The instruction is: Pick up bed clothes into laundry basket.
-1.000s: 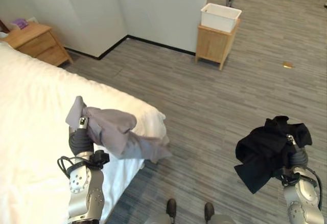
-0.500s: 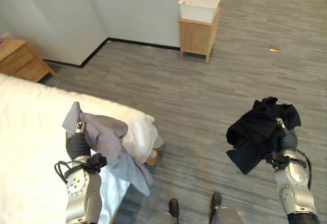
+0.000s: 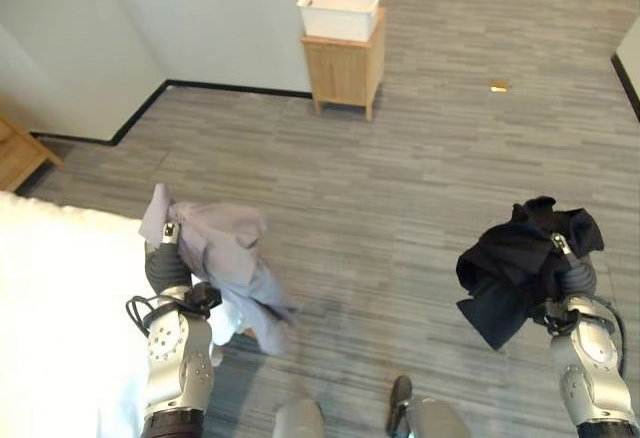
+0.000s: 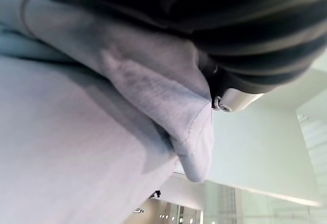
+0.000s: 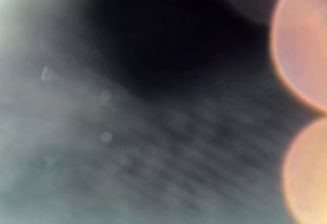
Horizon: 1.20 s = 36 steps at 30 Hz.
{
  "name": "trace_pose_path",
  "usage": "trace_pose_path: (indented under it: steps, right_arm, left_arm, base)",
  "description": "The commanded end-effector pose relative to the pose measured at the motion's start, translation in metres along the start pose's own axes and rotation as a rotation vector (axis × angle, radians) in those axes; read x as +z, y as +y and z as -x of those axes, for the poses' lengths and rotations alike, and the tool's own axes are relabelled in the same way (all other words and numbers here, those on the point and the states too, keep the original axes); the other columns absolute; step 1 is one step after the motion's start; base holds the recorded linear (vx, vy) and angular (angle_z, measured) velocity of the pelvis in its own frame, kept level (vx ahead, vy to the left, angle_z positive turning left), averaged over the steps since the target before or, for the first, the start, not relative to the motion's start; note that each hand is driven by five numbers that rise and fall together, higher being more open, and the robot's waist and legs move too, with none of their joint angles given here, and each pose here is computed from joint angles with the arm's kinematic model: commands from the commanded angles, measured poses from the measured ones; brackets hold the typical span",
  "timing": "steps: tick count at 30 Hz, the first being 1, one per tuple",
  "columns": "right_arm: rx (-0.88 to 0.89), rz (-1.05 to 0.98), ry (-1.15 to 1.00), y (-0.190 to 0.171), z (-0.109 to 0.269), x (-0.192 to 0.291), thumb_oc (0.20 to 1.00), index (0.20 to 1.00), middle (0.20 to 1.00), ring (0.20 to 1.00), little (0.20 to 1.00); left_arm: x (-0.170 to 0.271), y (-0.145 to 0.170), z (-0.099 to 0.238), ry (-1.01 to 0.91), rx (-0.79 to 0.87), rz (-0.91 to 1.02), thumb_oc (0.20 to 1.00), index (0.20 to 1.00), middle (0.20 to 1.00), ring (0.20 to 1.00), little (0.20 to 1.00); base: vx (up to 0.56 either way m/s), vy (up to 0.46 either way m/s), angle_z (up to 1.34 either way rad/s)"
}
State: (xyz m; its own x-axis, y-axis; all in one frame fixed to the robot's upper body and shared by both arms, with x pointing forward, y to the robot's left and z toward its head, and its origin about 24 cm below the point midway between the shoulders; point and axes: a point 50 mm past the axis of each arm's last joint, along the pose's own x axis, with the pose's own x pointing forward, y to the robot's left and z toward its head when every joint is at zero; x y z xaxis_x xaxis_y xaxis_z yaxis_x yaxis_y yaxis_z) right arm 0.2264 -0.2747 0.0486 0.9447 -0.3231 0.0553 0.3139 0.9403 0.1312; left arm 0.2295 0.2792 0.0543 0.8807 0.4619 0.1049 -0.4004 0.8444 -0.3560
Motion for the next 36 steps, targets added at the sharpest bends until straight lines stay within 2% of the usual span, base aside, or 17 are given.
trace_pose_path:
  steps: [1,5,9,12,18,19,23,30,36]
  right_arm:
    - [0.062,-0.02,-0.203,0.011,-0.014,0.043,0.2,0.2,0.2,0.2,0.2]
    - [0.08,0.007,-0.177,0.014,-0.014,0.036,0.2,0.2,0.2,0.2,0.2]
    - [0.204,0.025,-0.176,0.038,-0.02,0.039,0.2,0.2,0.2,0.2,0.2]
    - [0.228,0.026,-0.172,0.045,-0.017,0.036,0.2,0.2,0.2,0.2,0.2]
    - [0.233,0.034,-0.139,0.052,-0.013,0.026,0.2,0.2,0.2,0.2,0.2]
    - [0.23,0.008,-0.123,0.05,-0.01,0.023,0.2,0.2,0.2,0.2,0.2]
    - [0.2,-0.01,-0.108,0.044,-0.008,0.019,0.2,0.2,0.2,0.2,0.2]
    - [0.155,0.032,-0.077,0.028,-0.001,0.012,0.2,0.2,0.2,0.2,0.2]
    - [0.152,-0.037,-0.071,0.024,-0.005,0.012,0.2,0.2,0.2,0.2,0.2]
  left_arm:
    - [0.038,0.003,-0.008,-0.179,-0.021,0.015,0.2,0.2,0.2,0.2,0.2]
    - [0.03,0.018,0.003,-0.137,0.018,-0.038,0.2,0.2,0.2,0.2,0.2]
    - [0.036,0.029,0.011,-0.154,0.041,-0.091,0.2,0.2,0.2,0.2,0.2]
    - [0.036,0.028,0.014,-0.149,0.026,-0.129,0.2,0.2,0.2,0.2,0.2]
    - [0.043,-0.005,0.002,-0.178,-0.126,-0.162,0.2,0.2,0.2,0.2,0.2]
    - [0.044,-0.018,-0.004,-0.188,-0.175,-0.148,0.2,0.2,0.2,0.2,0.2]
    - [0.042,-0.034,-0.009,-0.18,-0.246,-0.112,0.2,0.2,0.2,0.2,0.2]
    - [0.03,-0.045,-0.008,-0.139,-0.318,-0.137,0.2,0.2,0.2,0.2,0.2]
    - [0.015,-0.045,-0.003,-0.076,-0.287,-0.026,0.2,0.2,0.2,0.2,0.2]
  base:
    - [0.6,0.037,0.03]
    - [0.55,0.08,-0.19]
    - [0.64,0.095,-0.14]
    - [0.47,0.153,-0.44]
    - [0.57,0.314,0.07]
    - [0.57,0.066,0.41]
    - [0.71,-0.133,0.67]
    - [0.71,-0.228,0.67]
    - [0.57,-0.33,0.17]
